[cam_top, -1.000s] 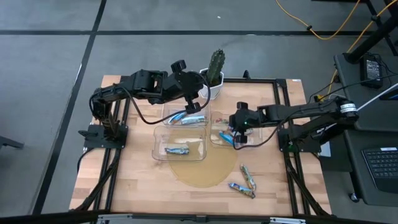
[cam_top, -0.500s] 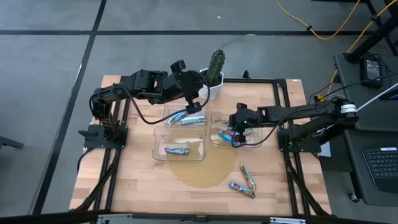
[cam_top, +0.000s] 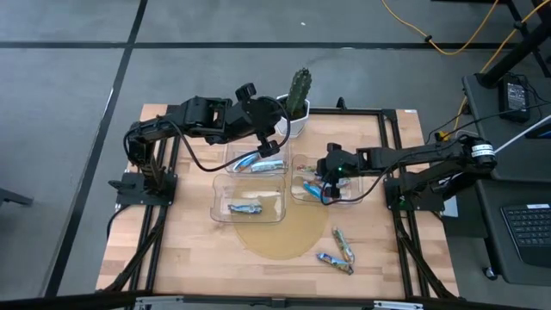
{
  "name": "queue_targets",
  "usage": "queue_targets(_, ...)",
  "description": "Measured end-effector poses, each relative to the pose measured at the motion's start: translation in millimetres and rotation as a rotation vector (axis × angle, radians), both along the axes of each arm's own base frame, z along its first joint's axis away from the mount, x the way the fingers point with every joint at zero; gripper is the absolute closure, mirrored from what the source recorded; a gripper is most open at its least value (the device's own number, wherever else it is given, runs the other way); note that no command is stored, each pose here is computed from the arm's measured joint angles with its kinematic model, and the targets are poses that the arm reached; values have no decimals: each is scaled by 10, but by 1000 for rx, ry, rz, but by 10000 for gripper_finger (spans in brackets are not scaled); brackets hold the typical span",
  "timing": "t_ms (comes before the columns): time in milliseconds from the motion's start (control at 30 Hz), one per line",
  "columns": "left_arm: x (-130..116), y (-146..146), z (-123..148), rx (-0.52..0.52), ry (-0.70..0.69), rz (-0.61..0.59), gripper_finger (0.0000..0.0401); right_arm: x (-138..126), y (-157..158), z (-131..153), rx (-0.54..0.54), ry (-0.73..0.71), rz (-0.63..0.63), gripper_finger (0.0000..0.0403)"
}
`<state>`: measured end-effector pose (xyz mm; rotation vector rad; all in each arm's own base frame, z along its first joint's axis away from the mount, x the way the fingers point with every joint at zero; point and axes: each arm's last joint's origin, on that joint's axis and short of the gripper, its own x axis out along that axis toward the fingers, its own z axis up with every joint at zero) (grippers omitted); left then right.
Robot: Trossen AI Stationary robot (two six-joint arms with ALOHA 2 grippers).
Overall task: Pick and place Granola Bars by type
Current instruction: Put the red granola bar into the right bin, then put the yellow granola bar into the top bin
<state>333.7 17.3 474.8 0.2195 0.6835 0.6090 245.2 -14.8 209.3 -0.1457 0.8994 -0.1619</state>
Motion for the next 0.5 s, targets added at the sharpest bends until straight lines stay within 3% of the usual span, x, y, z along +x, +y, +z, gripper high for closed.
queue_targets(233,0,0,0,-5,-5,5,312,1,4,-1,19,-1,15,318)
queue_targets(500,1,-1,0,-10,-7,2,315,-1,-21,-1,19,-1,0,239)
